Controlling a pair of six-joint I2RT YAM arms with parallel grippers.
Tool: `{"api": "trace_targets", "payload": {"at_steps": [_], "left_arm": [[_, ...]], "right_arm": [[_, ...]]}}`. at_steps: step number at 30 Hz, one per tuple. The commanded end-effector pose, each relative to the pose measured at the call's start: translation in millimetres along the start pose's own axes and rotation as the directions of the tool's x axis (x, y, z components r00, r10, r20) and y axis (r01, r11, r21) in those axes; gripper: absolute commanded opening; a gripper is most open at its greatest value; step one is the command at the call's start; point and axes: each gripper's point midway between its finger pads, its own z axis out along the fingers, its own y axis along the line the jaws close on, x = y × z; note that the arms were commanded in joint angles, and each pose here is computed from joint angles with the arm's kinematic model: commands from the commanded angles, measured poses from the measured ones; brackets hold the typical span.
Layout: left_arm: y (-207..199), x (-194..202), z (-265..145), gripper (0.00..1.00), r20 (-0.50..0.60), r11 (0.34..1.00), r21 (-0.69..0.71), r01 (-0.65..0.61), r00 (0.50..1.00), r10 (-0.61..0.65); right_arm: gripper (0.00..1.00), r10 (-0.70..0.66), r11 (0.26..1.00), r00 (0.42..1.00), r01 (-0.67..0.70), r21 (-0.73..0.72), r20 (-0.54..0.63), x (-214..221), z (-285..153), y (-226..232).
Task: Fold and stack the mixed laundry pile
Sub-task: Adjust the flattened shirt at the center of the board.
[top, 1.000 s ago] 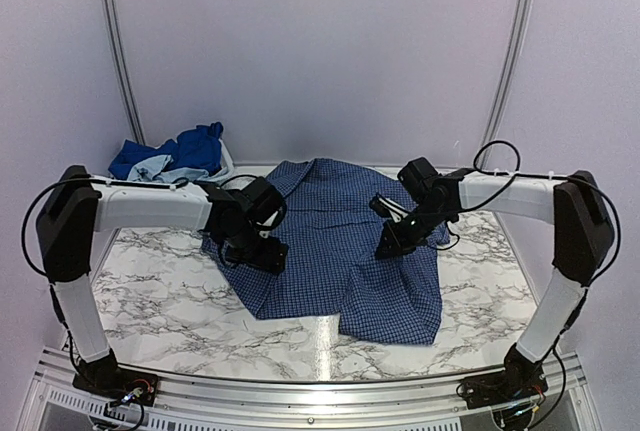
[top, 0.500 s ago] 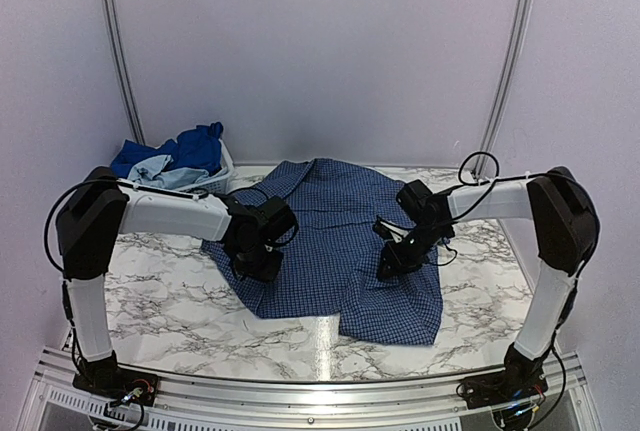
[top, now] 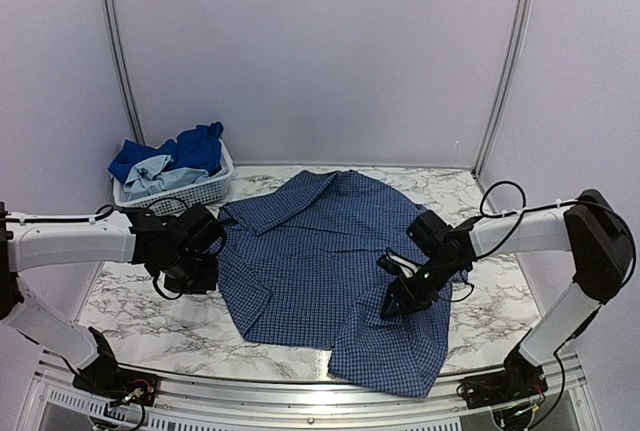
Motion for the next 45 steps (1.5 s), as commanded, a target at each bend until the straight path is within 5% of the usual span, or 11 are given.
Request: {"api": "trace_targets", "payload": {"at_steps": [1, 3, 6, 10, 16, 22, 30, 33, 36, 41, 45], "left_arm": [[-6, 9, -17, 0.20, -0.002, 0.996, 0.074, 0.057, 0.998, -0.057], [-27, 2, -24, 0.37, 0.025, 0.993, 0.113, -0.022, 1.000, 0.019], [-57, 1, -20, 0.49, 0.015, 0.982, 0.127, -0.141, 0.990, 0.140], [-96, 8, -9, 0.57, -0.011, 0.956, 0.148, -0.254, 0.966, 0.258], [-129, 19, 14, 0.60, -0.060, 0.933, 0.149, -0.327, 0.939, 0.339], [-131, 31, 34, 0.49, -0.112, 0.931, 0.122, -0.344, 0.927, 0.357], [-118, 29, 33, 0.00, -0.112, 0.948, 0.085, -0.306, 0.943, 0.315], [-106, 21, 23, 0.00, -0.082, 0.963, 0.074, -0.261, 0.960, 0.266], [-88, 13, 10, 0.00, -0.047, 0.979, 0.064, -0.195, 0.979, 0.199], [-43, 9, -9, 0.00, -0.018, 0.999, 0.039, -0.008, 1.000, 0.008], [7, 25, -12, 0.00, -0.034, 0.977, 0.000, 0.215, 0.976, -0.215]], "right_arm": [[0.49, 0.130, 0.988, 0.967, -0.145, -0.054, -0.218, 74, 12, 22], [0.54, 0.130, 0.989, 0.975, -0.140, -0.040, -0.178, 64, -1, 23], [0.59, 0.139, 0.990, 0.990, -0.139, -0.010, -0.037, 23, -35, 14], [0.66, 0.091, 0.991, 0.991, -0.100, 0.087, 0.102, -25, -67, -1], [0.65, 0.075, 0.991, 0.992, -0.086, 0.100, 0.106, -46, -70, -7], [0.66, 0.073, 0.997, 0.996, -0.075, 0.023, 0.054, -31, -63, 3], [0.75, 0.102, 0.994, 0.994, -0.103, -0.031, -0.031, -7, -42, 5], [0.73, 0.104, 0.994, 0.994, -0.106, -0.034, -0.045, -7, -38, 3], [0.60, 0.091, 0.995, 0.995, -0.092, -0.026, -0.044, -9, -38, 3], [0.04, 0.044, 0.997, 0.999, -0.045, -0.070, -0.013, -23, -44, 14], [0.00, -0.020, 0.993, 0.998, 0.028, -0.116, 0.066, -49, -59, 36]]}}
